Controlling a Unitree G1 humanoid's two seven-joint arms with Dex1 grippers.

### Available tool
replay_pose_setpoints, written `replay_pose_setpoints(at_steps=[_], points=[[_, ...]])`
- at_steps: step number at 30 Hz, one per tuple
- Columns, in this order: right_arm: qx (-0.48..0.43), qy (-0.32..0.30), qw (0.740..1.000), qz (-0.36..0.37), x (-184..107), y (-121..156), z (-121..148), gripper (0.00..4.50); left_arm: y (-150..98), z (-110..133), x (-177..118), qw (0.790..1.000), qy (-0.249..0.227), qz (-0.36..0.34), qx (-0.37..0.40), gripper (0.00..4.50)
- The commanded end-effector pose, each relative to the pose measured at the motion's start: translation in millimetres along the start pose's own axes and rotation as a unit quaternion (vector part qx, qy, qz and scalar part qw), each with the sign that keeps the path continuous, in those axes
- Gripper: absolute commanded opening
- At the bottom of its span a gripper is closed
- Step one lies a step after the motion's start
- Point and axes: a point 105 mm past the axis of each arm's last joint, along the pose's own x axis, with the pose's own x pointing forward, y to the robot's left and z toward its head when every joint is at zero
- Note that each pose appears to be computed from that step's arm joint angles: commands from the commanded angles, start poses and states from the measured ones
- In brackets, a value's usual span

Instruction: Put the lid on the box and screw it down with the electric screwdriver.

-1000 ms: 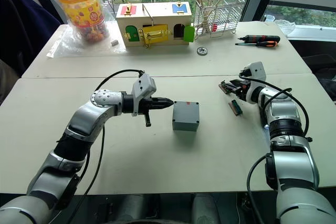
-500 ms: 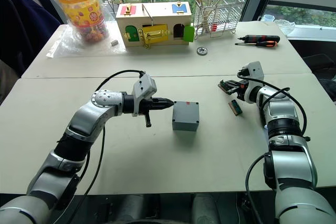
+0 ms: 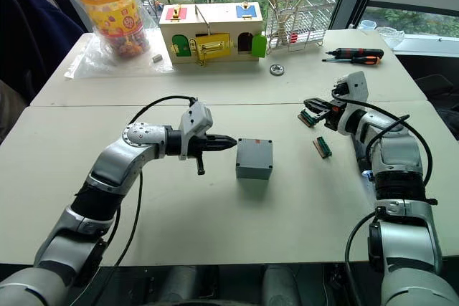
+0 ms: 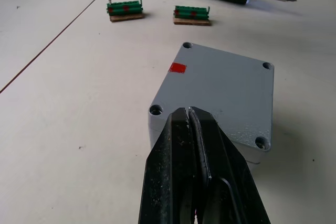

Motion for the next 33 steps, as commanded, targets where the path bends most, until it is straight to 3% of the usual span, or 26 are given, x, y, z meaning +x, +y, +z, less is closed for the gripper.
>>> replay_pose_setpoints(at_steps=[1,5,12,33], points=[[0.003,-0.008,0.997,0.081,-10,46,13,0.04,-17,3,-9,0.999,0.004,-0.039,0.012,0.0],[0.016,0.009,0.995,0.099,-9,71,1,0.04,-18,-1,-11,0.999,0.009,-0.04,0.007,0.0],[0.029,0.016,0.995,0.098,-1,84,-9,0.04,-14,-1,-4,1.0,0.004,-0.029,0.007,0.0],[0.039,0.03,0.995,0.087,-7,81,-18,0.04,-11,-1,-1,1.0,-0.002,-0.022,0.006,0.0]])
